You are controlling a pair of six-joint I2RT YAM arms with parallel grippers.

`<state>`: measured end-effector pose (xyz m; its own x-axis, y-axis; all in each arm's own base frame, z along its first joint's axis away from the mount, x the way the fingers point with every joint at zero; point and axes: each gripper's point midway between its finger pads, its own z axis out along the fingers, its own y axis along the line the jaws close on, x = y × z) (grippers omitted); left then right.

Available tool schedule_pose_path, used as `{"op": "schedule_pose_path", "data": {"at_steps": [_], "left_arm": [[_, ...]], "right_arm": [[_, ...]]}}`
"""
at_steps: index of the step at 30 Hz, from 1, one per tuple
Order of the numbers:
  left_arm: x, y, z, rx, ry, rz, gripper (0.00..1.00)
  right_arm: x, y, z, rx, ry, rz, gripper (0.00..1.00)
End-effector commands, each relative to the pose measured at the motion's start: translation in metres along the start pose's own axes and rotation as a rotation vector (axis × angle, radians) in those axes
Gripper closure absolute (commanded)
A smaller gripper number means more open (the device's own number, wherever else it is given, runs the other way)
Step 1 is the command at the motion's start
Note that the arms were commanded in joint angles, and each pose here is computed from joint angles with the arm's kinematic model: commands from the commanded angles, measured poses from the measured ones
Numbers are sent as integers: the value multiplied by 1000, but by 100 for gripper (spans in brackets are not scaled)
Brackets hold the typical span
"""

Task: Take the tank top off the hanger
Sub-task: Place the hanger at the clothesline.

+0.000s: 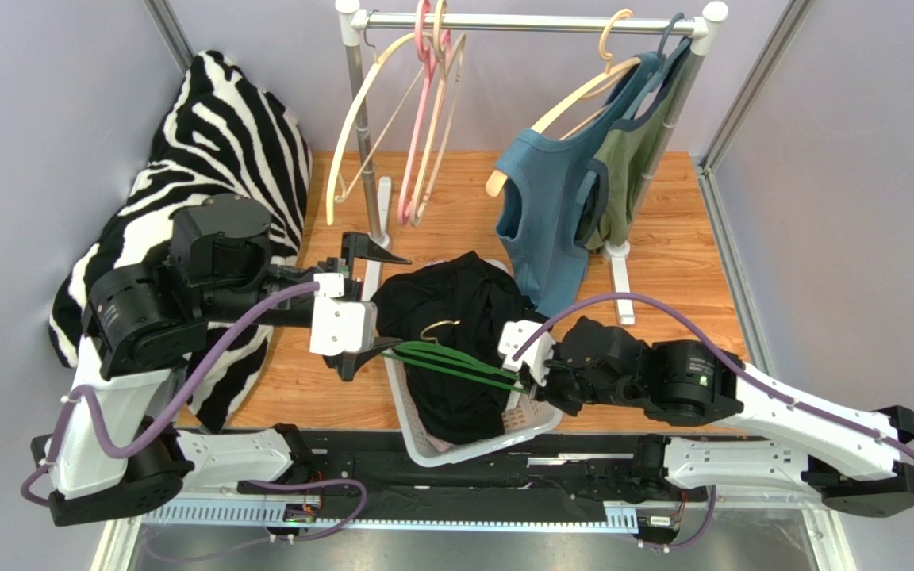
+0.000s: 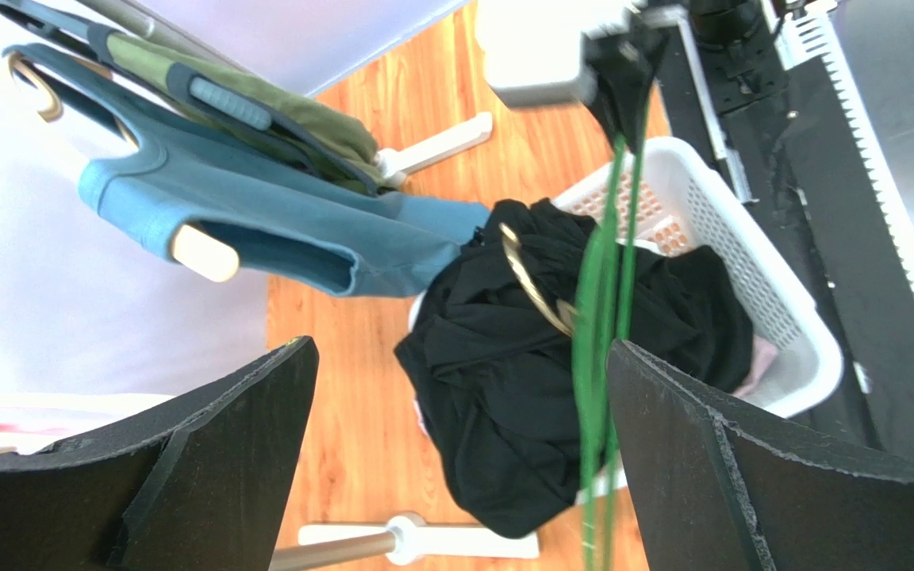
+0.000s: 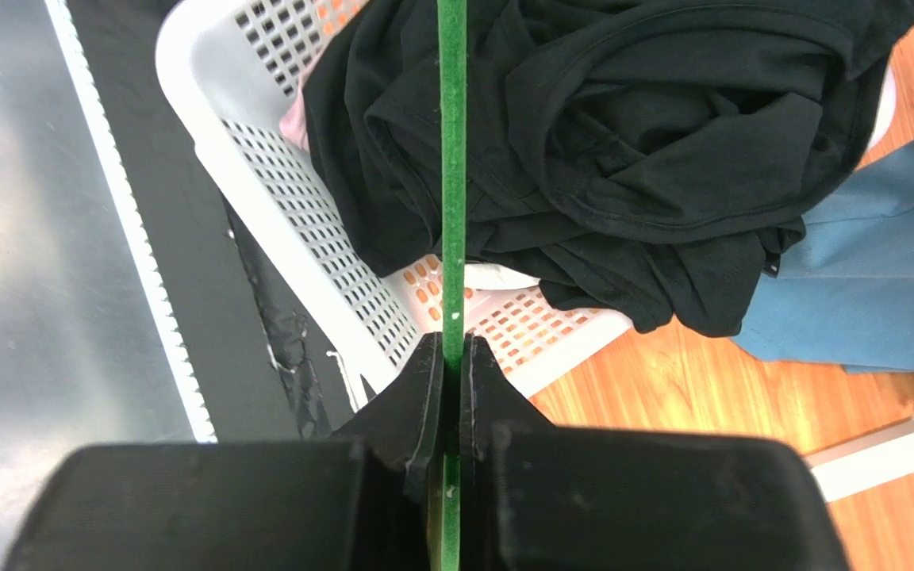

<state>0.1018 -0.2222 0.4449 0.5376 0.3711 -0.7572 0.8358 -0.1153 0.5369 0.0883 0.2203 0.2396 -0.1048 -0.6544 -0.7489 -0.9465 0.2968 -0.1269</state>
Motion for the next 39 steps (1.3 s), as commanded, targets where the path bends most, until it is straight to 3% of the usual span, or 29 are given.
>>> {"op": "schedule_pose_path", "data": {"at_steps": [1,11,23,39], "left_arm": [[-1,18,25,-31,5,0,1],[1,8,57,56,0,-76,1],[3,-18,54,164,-9,-92,1],[56,-19,73,136,202,-12,1]], "right_arm": [[-22,-6,-2,52,-47,-60,100],[-31,-3,6,68,-38,-100,100],[-24,-3,14,72,-11,-116,100],[-33,1,8,74,-14,-133,100]]}}
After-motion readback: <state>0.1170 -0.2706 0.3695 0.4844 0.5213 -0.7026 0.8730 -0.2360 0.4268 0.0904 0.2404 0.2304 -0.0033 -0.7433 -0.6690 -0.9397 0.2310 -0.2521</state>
